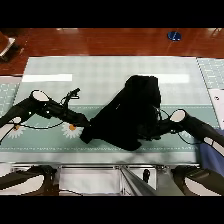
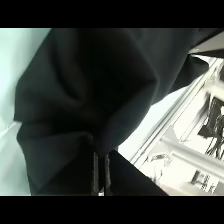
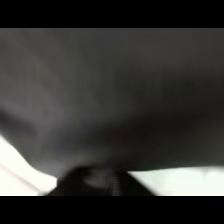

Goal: Fold the shirts.

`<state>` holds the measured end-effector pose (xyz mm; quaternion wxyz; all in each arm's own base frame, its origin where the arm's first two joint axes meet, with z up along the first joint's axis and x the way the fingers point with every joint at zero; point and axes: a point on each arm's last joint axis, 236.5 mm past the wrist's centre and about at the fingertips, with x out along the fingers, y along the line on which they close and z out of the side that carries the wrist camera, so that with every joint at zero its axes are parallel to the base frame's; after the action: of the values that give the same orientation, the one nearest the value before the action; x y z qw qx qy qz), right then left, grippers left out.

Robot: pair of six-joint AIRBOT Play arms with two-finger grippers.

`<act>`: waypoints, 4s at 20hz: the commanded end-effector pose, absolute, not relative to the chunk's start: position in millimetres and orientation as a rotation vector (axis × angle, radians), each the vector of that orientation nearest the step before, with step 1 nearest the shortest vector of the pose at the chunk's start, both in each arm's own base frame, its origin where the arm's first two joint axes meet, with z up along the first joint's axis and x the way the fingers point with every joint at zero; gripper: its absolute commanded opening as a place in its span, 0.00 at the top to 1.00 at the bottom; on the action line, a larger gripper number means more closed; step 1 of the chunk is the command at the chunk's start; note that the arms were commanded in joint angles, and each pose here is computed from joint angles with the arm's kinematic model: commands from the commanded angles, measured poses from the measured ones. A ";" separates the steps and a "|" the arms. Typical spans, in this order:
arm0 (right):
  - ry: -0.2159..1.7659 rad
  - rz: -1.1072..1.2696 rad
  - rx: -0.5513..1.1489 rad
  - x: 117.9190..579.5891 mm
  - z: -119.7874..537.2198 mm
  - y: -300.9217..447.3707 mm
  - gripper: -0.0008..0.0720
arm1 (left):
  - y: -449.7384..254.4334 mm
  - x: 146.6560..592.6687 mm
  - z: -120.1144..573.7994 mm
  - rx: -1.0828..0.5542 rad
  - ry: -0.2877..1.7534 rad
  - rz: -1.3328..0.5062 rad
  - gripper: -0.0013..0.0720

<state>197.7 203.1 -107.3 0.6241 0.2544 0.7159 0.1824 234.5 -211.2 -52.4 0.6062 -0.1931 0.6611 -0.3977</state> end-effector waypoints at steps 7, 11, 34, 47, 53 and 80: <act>1.107 0.575 0.394 344.0 72.0 189.0 0.95 | -213.4 342.8 77.4 -0.673 1.055 -0.925 0.95; 0.670 0.495 0.177 385.4 280.7 134.1 0.95 | -166.8 395.6 283.5 -0.706 0.462 -0.911 0.95; 0.498 0.516 0.023 225.7 362.6 116.9 0.95 | -119.4 227.6 373.1 -0.177 0.403 -0.563 0.95; 0.937 0.253 0.315 449.9 139.0 51.7 0.95 | -165.9 450.5 104.4 -0.448 0.675 -0.420 0.95; 0.996 0.281 0.567 502.3 70.7 70.7 0.90 | -199.5 486.5 39.3 -0.557 0.867 -0.461 0.91; 1.212 0.043 0.821 261.0 -35.6 -3.3 0.43 | -53.5 203.4 -95.3 -0.918 1.584 -0.227 0.32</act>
<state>260.9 -7.6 -36.2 0.7431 0.3703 0.5572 0.0106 208.7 -50.0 -86.9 0.6139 -0.3985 0.6744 -0.0974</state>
